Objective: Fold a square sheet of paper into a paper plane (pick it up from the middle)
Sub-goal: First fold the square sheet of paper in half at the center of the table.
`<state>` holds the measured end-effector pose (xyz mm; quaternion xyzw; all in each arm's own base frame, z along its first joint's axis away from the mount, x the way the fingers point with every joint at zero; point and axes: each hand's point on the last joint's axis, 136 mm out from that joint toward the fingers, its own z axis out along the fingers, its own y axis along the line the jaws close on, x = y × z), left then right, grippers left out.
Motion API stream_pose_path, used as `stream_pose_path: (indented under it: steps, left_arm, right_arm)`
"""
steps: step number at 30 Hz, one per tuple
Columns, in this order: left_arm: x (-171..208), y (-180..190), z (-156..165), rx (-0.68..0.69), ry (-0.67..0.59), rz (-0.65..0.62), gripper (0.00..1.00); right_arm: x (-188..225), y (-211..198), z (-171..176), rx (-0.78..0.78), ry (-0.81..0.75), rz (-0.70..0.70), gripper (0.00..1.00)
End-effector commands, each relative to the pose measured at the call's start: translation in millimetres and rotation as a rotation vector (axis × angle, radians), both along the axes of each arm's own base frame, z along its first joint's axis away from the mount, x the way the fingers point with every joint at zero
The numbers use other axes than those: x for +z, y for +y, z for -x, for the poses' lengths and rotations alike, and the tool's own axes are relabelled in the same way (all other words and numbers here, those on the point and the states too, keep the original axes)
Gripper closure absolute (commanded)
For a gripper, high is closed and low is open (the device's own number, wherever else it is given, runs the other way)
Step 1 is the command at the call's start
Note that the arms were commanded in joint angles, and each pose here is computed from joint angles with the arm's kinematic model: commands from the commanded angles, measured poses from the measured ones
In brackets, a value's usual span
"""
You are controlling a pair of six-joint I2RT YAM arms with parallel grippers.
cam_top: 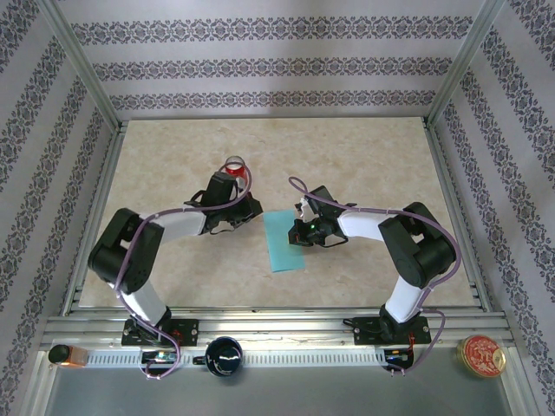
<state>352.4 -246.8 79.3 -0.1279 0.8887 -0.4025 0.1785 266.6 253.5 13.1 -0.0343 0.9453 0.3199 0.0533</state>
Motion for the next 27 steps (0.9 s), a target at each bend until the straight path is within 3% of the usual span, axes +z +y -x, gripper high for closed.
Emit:
stream_pose_path:
  steps: [1,10,19,27]
  left_arm:
    - [-3.8,-9.1,31.7,-0.040,0.032,-0.029,0.97]
    - [-18.4,-48.7,72.4,-0.162,0.074,-0.004,0.97]
    - [-67.4,-34.2,107.7,-0.162,0.174,-0.061,0.97]
    - [-36.1,-34.6,99.9,-0.173,0.098,-0.067,0.96]
  right_arm:
    - [-34.5,-35.7,33.1,-0.032,0.140,0.165,1.00]
    - [-35.6,-35.6,32.4,-0.035,0.142,0.165,1.00]
    - [-39.6,-36.4,32.9,-0.040,0.144,0.179,1.00]
    - [-38.6,-39.2,35.3,-0.038,0.145,0.186,1.00]
